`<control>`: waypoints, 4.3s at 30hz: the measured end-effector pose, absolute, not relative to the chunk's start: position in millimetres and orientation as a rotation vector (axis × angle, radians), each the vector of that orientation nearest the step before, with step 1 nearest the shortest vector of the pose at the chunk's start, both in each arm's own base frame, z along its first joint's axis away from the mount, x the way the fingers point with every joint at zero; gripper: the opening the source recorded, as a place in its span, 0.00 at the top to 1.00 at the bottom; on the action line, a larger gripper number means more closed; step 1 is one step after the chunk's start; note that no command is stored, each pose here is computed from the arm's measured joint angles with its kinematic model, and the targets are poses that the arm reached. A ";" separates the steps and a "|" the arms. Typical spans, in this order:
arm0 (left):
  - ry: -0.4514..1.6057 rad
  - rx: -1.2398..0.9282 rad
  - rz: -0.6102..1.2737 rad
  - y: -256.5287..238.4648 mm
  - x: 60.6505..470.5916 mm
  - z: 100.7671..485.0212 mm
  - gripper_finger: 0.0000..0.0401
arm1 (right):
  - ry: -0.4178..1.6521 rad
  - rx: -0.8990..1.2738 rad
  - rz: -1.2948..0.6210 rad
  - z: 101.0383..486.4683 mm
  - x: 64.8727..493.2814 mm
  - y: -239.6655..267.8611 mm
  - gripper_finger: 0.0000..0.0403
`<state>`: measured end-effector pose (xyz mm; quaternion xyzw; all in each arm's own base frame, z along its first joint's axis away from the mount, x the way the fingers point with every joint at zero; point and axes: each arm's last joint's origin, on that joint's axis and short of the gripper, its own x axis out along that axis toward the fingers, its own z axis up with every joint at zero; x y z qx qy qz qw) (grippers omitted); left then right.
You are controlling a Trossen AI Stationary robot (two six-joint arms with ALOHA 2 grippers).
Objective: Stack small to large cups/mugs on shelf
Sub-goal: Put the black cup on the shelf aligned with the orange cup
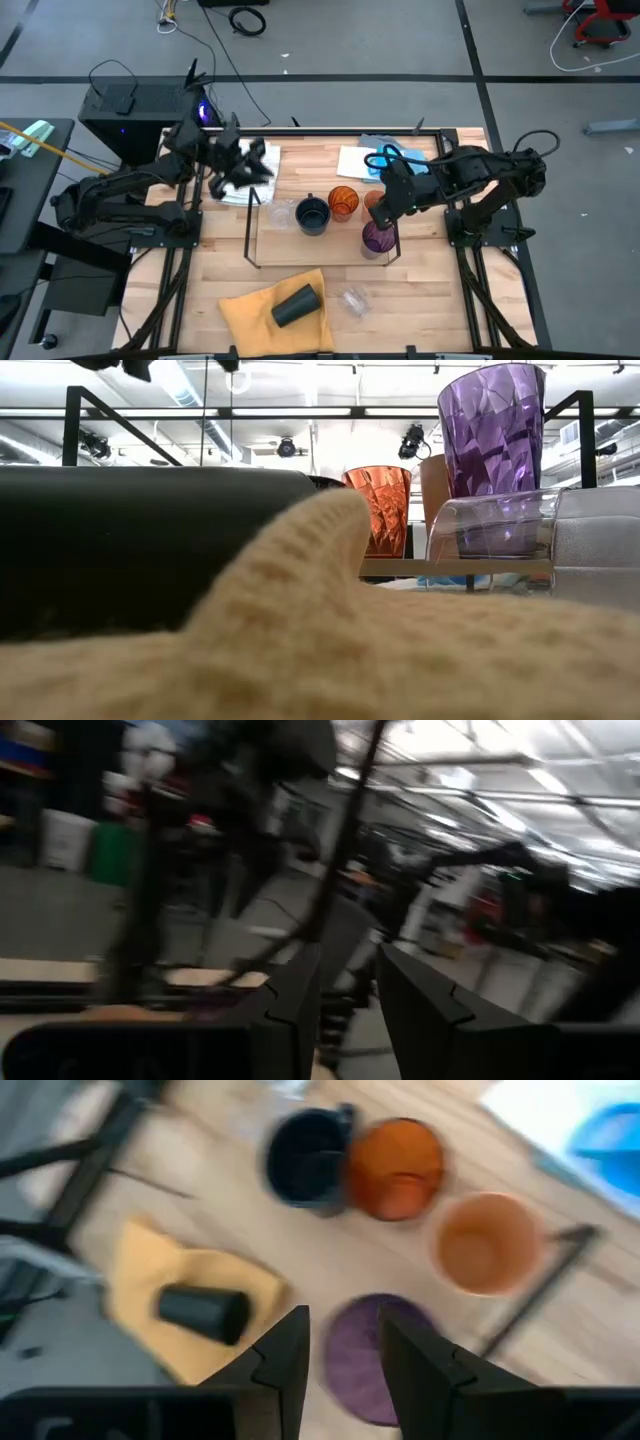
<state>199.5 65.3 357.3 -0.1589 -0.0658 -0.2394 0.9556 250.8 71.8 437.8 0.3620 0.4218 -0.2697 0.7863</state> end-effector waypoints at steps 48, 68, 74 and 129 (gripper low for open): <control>-0.107 -0.346 -0.622 1.4 214.4 353.9 0.73 | 1.074 0.981 -0.258 265.8 430.2 203.3 0.72; -0.083 -0.330 -0.711 -0.7 212.9 353.5 0.73 | 1.176 1.074 -0.464 239.9 435.2 176.1 0.71; -0.083 -0.330 -0.711 -0.7 212.9 353.5 0.73 | 1.196 1.072 -0.479 233.9 433.7 175.3 0.71; -0.092 -0.319 -0.680 5.8 212.7 353.6 0.73 | 1.063 1.104 -0.263 218.9 463.8 185.2 0.98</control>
